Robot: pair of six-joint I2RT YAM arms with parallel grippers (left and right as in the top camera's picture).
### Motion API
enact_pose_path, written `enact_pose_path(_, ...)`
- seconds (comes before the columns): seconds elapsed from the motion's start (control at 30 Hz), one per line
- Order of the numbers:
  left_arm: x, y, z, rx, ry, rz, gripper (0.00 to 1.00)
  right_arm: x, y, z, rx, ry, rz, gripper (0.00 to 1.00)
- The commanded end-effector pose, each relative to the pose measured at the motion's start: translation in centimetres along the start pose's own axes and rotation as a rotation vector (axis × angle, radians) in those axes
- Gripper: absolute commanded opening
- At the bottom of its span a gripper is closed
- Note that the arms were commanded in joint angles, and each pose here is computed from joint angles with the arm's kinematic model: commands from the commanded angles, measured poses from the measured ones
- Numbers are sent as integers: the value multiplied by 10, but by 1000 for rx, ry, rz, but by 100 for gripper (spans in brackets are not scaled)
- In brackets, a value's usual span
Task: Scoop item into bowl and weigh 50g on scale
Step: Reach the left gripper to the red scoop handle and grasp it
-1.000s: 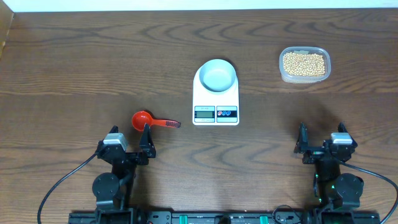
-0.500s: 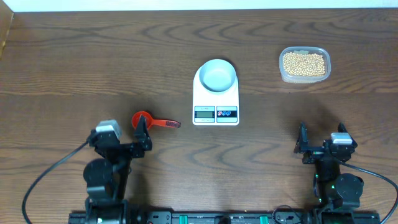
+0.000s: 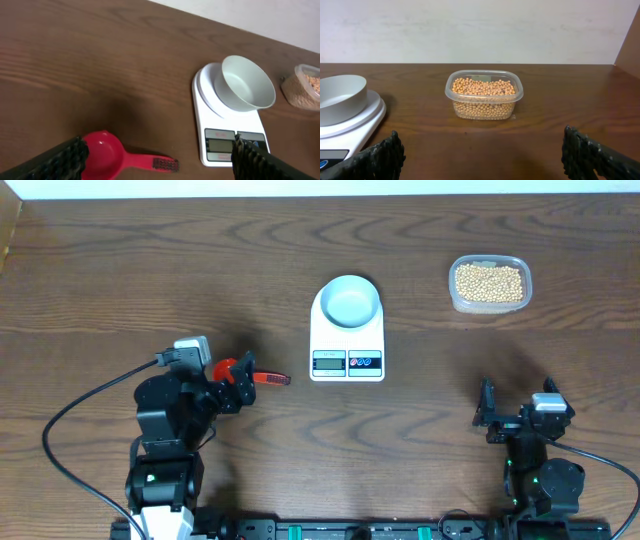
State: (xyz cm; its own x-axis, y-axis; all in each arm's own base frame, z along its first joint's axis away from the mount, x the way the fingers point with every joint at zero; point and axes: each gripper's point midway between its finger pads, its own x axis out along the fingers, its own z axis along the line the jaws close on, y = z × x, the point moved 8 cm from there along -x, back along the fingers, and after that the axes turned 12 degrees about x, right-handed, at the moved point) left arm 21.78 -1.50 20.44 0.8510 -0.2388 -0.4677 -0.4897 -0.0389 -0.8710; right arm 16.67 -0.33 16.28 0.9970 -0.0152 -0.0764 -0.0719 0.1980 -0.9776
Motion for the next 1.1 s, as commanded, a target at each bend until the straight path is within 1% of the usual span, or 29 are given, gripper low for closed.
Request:
enact_pose_path(0.0,0,-9,-4,7,39,-27,93,0,2,1,-12,-5,7,99)
enact_pose_path(0.17,-1,-24,-2,-71,26,-112,93,0,2,1,-12,-5,7,99)
enact_pose_path(0.23,-2,-26,3,-138,-29,-128,93,0,2,1,-12,-6,7,99)
enact_pose_path(0.3,-2,-26,9,-170,-88,-136,93,0,2,1,-12,-6,7,99)
enact_pose_path(0.43,-3,-27,15,-175,-154,-148,93,0,2,1,-12,-5,7,99)
enact_pose_path(0.6,-5,-33,15,-197,-166,-157,93,0,2,1,-12,-5,7,99)
enact_pose_path(0.73,-10,-33,19,-291,-219,-123,93,0,2,1,-12,-6,7,99)
enact_pose_path(0.87,-22,-30,22,-378,-308,-23,93,0,2,1,-12,-5,7,99)
enact_pose_path(0.97,-38,-30,24,-518,-407,30,93,0,2,1,-12,-6,7,99)
enact_pose_path(1.07,-49,-40,21,-543,-412,34,93,0,2,1,-12,-6,7,99)
